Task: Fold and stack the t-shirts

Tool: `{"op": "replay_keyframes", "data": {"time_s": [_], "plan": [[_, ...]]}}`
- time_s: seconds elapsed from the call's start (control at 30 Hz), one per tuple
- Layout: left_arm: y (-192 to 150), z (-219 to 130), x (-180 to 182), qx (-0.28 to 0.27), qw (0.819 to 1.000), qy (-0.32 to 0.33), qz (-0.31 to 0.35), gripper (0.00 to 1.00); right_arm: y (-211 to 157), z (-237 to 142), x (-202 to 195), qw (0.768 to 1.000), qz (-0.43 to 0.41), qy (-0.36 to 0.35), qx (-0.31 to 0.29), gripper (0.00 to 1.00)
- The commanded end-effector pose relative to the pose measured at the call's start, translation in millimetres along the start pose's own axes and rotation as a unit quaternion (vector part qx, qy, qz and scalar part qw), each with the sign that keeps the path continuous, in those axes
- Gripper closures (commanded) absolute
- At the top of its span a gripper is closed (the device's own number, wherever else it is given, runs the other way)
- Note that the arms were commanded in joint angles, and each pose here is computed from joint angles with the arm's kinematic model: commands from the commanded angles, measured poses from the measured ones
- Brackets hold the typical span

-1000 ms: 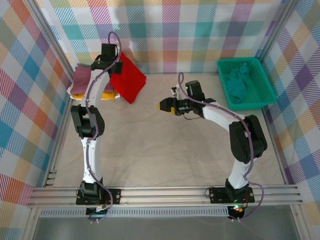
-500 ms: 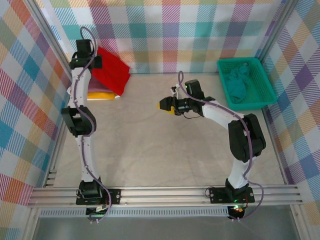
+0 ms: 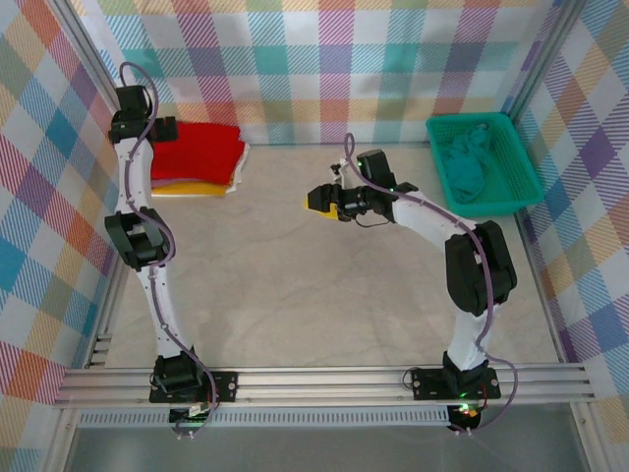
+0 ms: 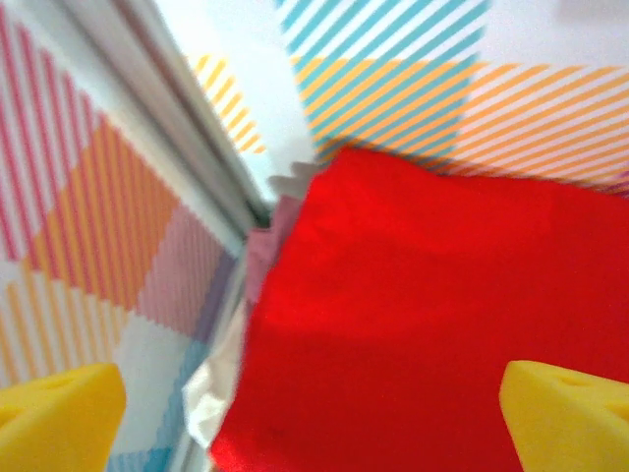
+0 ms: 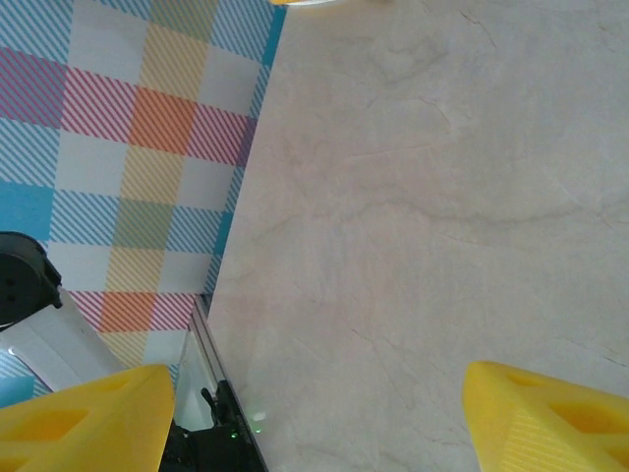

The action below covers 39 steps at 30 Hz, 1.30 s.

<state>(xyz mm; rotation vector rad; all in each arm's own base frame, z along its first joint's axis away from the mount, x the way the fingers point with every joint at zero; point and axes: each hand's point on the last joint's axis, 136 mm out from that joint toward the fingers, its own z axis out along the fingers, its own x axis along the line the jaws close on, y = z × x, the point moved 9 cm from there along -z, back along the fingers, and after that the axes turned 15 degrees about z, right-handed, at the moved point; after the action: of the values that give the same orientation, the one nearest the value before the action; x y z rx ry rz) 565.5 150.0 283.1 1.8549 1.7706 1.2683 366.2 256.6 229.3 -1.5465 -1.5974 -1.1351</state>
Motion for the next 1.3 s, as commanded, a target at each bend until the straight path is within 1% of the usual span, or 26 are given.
{"op": "replay_keyframes", "data": {"time_s": [0.0, 0.07, 0.13, 0.23, 0.33, 0.4, 0.47, 0.5, 0.53, 0.6, 0.63, 0.7, 0.73, 0.77, 0.8, 0.83, 0.87, 0.9, 1.0, 1.1, 1.17, 1.2, 1.27], "plan": [[13.9, -38.8, 36.5, 0.001, 0.993, 0.115, -0.028, 0.0, 3.0, -2.4, 12.2, 1.0, -0.023, -0.005, -0.007, 0.22], [18.5, -64.3, 53.0, -0.007, 0.988, 0.143, -0.054, 0.0, 3.0, -6.0, 14.0, 0.999, -0.034, -0.014, -0.018, 0.21], [23.4, -94.0, 66.2, -0.03, 0.986, 0.14, -0.084, 0.0, 2.3, -10.8, 16.5, 0.998, -0.046, -0.025, -0.03, 0.2], [30.3, -141.1, 64.2, -0.082, 0.987, 0.084, -0.107, 0.0, 0.9, -21.5, 19.2, 0.994, -0.072, -0.058, -0.065, 0.17], [25.4, -188.9, 51.2, -0.143, 0.978, -0.005, -0.149, 0.0, 0.5, -39.1, 22.6, 0.98, -0.11, -0.113, -0.122, 0.15], [14.4, -219.5, 36.6, -0.177, 0.965, -0.061, -0.181, 0.0, 0.1, -53.6, 24.7, 0.964, -0.139, -0.154, -0.169, 0.1], [-5.6, -253.0, 13.6, -0.204, 0.95, -0.117, -0.206, 0.0, -2.5, -71.8, 25.4, 0.94, -0.171, -0.191, -0.224, 0.04], [-16.2, -264.9, 1.7, -0.218, 0.943, -0.133, -0.216, 0.0, -3.6, -81.0, 25.6, 0.929, -0.182, -0.206, -0.248, 0.02], [-30.7, -275.9, -14.8, -0.233, 0.935, -0.152, -0.22, 0.0, -6.2, -92.0, 24.2, 0.914, -0.192, -0.226, -0.277, 0.0], [-66.4, -292.5, -53.0, -0.259, 0.927, -0.163, -0.219, 0.0, -14.2, -115.6, 16.1, 0.877, -0.202, -0.273, -0.341, 0.0], [-83.5, -294.2, -70.0, -0.267, 0.926, -0.163, -0.211, 0.0, -18.6, -126.2, 11.3, 0.86, -0.204, -0.291, -0.367, 0.0], [-124.8, -283.2, -99.8, -0.26, 0.934, -0.139, -0.2, 0.0, -33.0, -149.2, -4.1, 0.822, -0.211, -0.325, -0.418, 0.0], [-141.6, -273.3, -110.0, -0.244, 0.94, -0.139, -0.192, 0.0, -40.9, -156.3, -14.1, 0.805, -0.221, -0.34, -0.433, 0.0], [-161.1, -261.0, -117.2, -0.209, 0.95, -0.132, -0.193, 0.0, -49.2, -162.9, -27.3, 0.783, -0.234, -0.362, -0.449, 0.0], [-177.4, -250.9, -124.9, -0.179, 0.959, -0.131, -0.178, 0.0, -56.9, -168.2, -42.0, 0.765, -0.242, -0.382, -0.459, 0.0], [-189.7, -244.1, -133.8, -0.166, 0.965, -0.136, -0.149, 0.0, -62.6, -172.6, -56.1, 0.755, -0.24, -0.399, -0.462, 0.0], [-204.0, -237.7, -143.5, -0.156, 0.972, -0.135, -0.111, 0.0, -68.4, -176.8, -72.8, 0.75, -0.23, -0.416, -0.459, 0.0], [-215.9, -233.3, -147.6, -0.15, 0.977, -0.12, -0.096, 0.0, -73.1, -181.4, -89.0, 0.749, -0.208, -0.431, -0.458, 0.0], [-239.1, -221.5, -151.7, -0.171, 0.979, -0.085, -0.07, 0.0, -80.3, -189.4, -121.9, 0.764, -0.166, -0.422, -0.459, 0.0], [-243.3, -205.3, -155.9, -0.175, 0.982, -0.058, -0.033, 0.0, -81.8, -192.7, -144.9, 0.768, -0.164, -0.401, -0.472, 0.0], [-241.1, -194.3, -161.7, -0.179, 0.981, -0.074, -0.012, 0.0, -77.2, -192.6, -154.1, 0.775, -0.169, -0.389, -0.468, 0.0], [-240.6, -187.2, -162.1, -0.164, 0.983, -0.076, -0.019, 0.0, -73.4, -192.1, -158.7, 0.775, -0.174, -0.39, -0.466, 0.0], [-242.7, -175.3, -163.8, -0.16, 0.981, -0.097, -0.041, 0.0, -66.8, -190.0, -166.2, 0.777, -0.178, -0.387, -0.464, 0.0]]}}
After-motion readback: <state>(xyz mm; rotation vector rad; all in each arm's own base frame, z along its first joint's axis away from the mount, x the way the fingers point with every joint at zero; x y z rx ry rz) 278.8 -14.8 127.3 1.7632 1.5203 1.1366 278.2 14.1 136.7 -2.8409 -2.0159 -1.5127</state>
